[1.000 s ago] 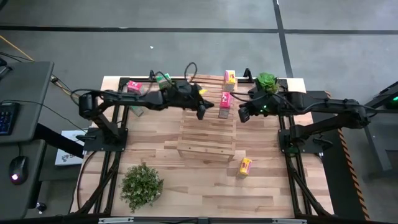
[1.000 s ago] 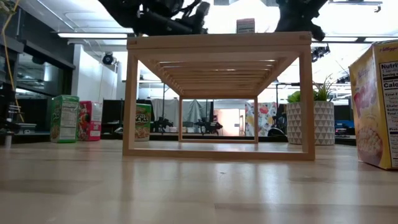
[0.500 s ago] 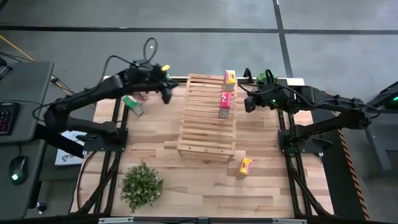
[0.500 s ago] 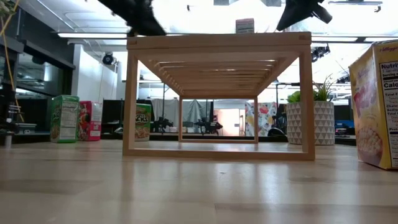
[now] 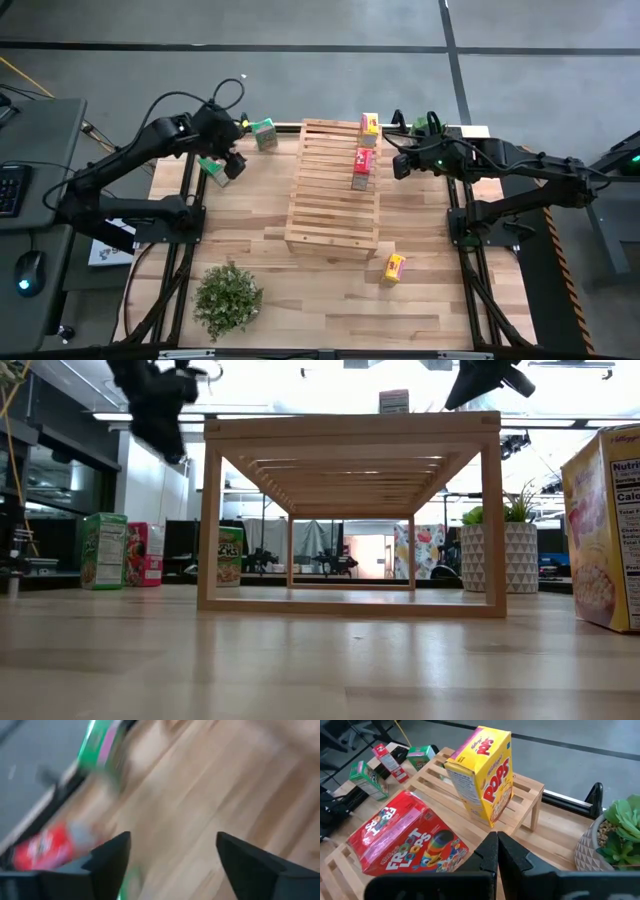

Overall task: Stack cereal on shelf
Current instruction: Put the bottom green cereal box on the shelf

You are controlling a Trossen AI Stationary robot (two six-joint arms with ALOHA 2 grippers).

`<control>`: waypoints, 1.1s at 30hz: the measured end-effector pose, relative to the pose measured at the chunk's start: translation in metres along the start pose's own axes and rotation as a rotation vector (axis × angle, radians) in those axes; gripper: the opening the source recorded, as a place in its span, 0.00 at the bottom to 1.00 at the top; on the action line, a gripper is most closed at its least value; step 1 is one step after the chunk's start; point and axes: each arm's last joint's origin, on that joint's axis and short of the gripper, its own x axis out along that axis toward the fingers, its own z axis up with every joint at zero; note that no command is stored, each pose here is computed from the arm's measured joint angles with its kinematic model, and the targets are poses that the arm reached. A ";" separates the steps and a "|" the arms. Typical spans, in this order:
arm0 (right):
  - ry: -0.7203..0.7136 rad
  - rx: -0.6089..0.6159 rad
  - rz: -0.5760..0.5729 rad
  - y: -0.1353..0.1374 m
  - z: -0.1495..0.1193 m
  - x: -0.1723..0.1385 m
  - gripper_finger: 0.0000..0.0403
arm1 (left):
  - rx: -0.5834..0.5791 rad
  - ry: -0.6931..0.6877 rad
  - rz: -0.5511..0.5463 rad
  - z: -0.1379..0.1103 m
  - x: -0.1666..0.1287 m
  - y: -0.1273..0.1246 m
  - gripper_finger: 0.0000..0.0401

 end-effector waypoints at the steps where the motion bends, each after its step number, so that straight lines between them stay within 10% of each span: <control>1: 0.000 0.000 0.000 0.000 0.000 0.000 0.00 | -0.037 0.050 0.029 -0.002 0.004 0.002 0.75; 9: 0.002 -0.002 -0.002 0.000 0.000 0.000 0.00 | -0.487 0.203 0.149 -0.008 0.016 0.014 0.82; 20: 0.006 -0.017 -0.006 -0.001 -0.001 0.000 0.00 | -0.954 -0.121 0.400 -0.048 -0.010 0.002 0.82; 33: 0.006 -0.024 -0.006 -0.001 -0.001 0.000 0.00 | -1.279 -0.273 0.457 -0.080 0.046 0.002 0.82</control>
